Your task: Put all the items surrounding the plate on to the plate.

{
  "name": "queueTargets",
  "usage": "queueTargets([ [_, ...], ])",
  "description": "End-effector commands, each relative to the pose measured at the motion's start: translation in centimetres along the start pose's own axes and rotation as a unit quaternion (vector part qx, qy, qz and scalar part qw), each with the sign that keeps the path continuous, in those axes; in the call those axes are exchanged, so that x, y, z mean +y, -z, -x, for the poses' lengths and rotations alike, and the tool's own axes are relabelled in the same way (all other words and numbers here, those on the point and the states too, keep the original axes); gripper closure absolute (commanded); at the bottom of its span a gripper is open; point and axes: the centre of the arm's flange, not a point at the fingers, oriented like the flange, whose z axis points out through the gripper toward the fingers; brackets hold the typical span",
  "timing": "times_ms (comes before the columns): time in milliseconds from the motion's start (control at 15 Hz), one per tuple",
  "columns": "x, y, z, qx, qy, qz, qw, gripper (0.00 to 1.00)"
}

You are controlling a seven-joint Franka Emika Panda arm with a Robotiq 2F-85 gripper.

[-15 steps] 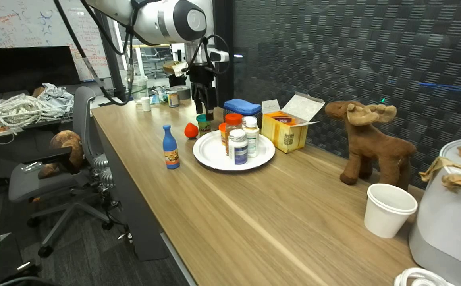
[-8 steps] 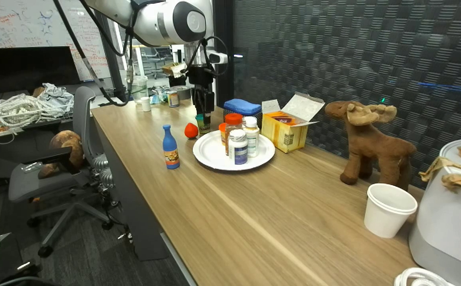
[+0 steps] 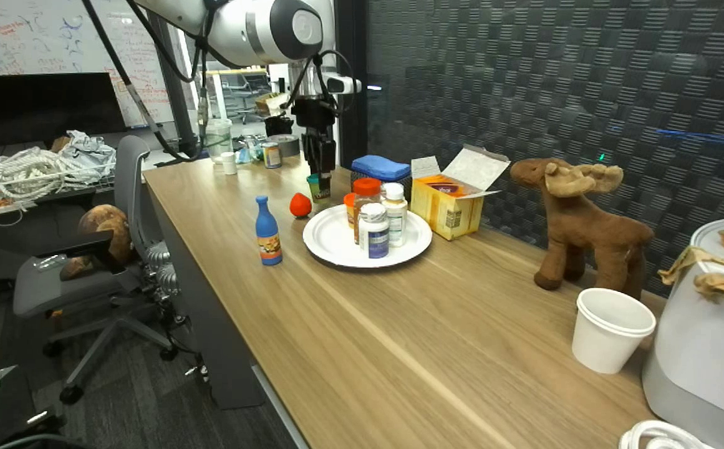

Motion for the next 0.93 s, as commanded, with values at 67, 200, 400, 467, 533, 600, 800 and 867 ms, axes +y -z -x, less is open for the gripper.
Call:
queueTargets([
  [67,2.5,3.9,2.2,0.029,-0.038,-0.004,0.9988,0.72],
  [200,3.8,4.6,2.8,0.032,-0.06,0.0,0.9977,0.72],
  [400,6.1,4.7,3.6,0.028,-0.086,0.004,0.9959,0.72],
  [467,6.8,4.6,3.8,0.028,-0.091,0.001,0.9954,0.72],
  [533,7.4,4.2,4.0,0.03,-0.094,0.0,0.9951,0.72],
  [600,7.9,3.9,4.1,0.033,-0.098,-0.001,0.9946,0.72],
  [800,10.1,2.4,4.1,0.032,-0.112,-0.01,0.9932,0.72],
  [867,10.8,2.0,4.2,0.033,-0.115,-0.01,0.9927,0.72],
])
